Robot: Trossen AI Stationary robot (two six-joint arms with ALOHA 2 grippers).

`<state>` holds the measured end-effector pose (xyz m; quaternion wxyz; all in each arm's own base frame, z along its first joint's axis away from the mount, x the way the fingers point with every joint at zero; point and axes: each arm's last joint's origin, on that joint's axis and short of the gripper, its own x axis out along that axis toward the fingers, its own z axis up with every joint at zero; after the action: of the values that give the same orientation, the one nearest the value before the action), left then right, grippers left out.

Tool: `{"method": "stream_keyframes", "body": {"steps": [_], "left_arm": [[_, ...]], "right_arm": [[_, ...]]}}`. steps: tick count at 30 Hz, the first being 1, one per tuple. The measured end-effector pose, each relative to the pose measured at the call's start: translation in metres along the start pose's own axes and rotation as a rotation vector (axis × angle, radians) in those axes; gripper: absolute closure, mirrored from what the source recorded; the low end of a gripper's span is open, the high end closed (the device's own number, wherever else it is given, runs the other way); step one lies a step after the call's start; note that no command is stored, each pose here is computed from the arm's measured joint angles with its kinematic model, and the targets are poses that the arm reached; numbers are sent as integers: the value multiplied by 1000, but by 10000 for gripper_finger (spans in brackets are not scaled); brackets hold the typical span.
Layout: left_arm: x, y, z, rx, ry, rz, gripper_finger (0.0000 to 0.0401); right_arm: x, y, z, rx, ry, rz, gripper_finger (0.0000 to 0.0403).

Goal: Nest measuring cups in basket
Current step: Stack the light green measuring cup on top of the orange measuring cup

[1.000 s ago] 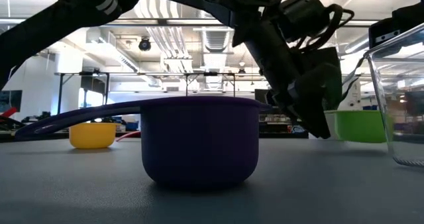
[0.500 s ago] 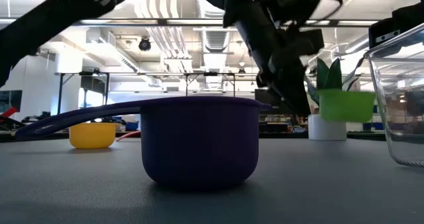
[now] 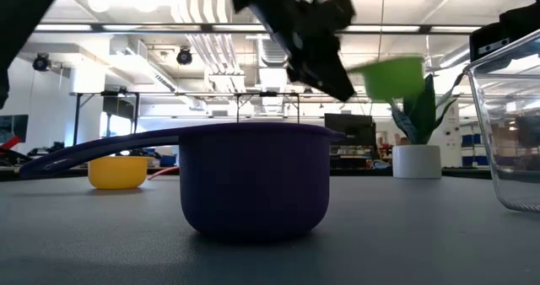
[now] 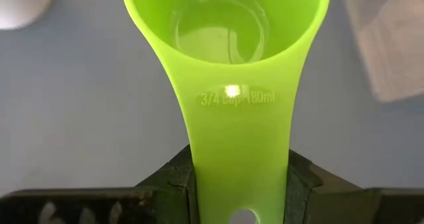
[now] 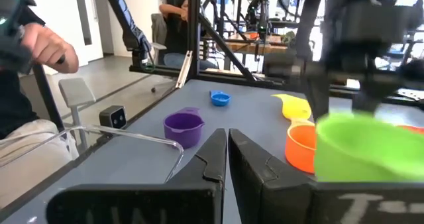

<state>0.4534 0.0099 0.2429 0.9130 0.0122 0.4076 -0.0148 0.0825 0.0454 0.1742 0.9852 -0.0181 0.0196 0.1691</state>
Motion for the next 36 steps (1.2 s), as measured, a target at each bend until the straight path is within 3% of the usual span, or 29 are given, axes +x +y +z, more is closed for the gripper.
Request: {"method": "stream_keyframes", "body": {"steps": [7,18,31,36], "left_arm": [[-48,-1,-28,-15,-82,8,299],[-91,-5,-79,-96,-119,4,299],[-118,-9,-128,-155,-38,0,299],[-111,-10,-144,-233,16,-6,299]], "right_arm": [[0,0,0,0,1,0,394],[0,0,0,0,0,0,394],[0,0,0,0,1,0,394],[0,0,0,0,0,0,394]]}}
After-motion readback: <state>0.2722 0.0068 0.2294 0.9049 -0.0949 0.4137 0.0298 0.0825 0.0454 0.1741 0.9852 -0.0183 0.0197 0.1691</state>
